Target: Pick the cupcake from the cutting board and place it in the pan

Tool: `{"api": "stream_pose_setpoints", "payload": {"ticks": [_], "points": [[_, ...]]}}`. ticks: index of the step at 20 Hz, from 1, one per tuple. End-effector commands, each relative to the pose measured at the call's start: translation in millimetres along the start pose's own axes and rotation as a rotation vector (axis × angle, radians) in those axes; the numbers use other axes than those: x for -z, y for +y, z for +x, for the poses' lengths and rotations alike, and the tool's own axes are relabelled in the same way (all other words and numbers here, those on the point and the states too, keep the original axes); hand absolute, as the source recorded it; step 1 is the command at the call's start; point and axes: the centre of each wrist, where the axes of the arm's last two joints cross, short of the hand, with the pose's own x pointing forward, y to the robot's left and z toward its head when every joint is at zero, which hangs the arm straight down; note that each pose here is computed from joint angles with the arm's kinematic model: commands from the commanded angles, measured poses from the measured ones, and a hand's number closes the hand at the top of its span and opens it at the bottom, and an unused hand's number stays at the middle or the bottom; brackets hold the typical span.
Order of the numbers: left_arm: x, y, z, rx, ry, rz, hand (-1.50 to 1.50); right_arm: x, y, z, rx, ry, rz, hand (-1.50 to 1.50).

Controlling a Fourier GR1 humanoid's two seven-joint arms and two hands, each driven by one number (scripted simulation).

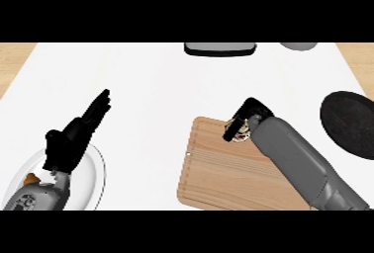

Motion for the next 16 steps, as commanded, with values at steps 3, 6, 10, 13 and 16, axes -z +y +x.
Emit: {"api": "stream_pose_setpoints", "payload": {"ticks": [3, 6, 10, 13, 16], "points": [[-7, 15, -10, 0.005, 0.04, 0.062, 0.0, -32, 27, -28, -0.183, -0.321, -0.197, 1.5], [-11, 13, -20, -0.013, 0.087, 0.069, 0.0, -69, 41, -22, -0.293, -0.663, -0.313, 1.5], [-13, 28, -19, -0.016, 0.106, 0.115, 0.0, -100, 17, -44, -0.262, -0.863, -0.601, 1.5], [-20, 29, -24, -0.012, 0.099, 0.139, 0.0, -120, 15, -75, -0.207, -0.968, -0.677, 1.5], [-20, 32, -20, -0.01, 0.087, 0.124, 0.0, -135, 7, -115, -0.13, -0.994, -0.742, 1.5]]}}
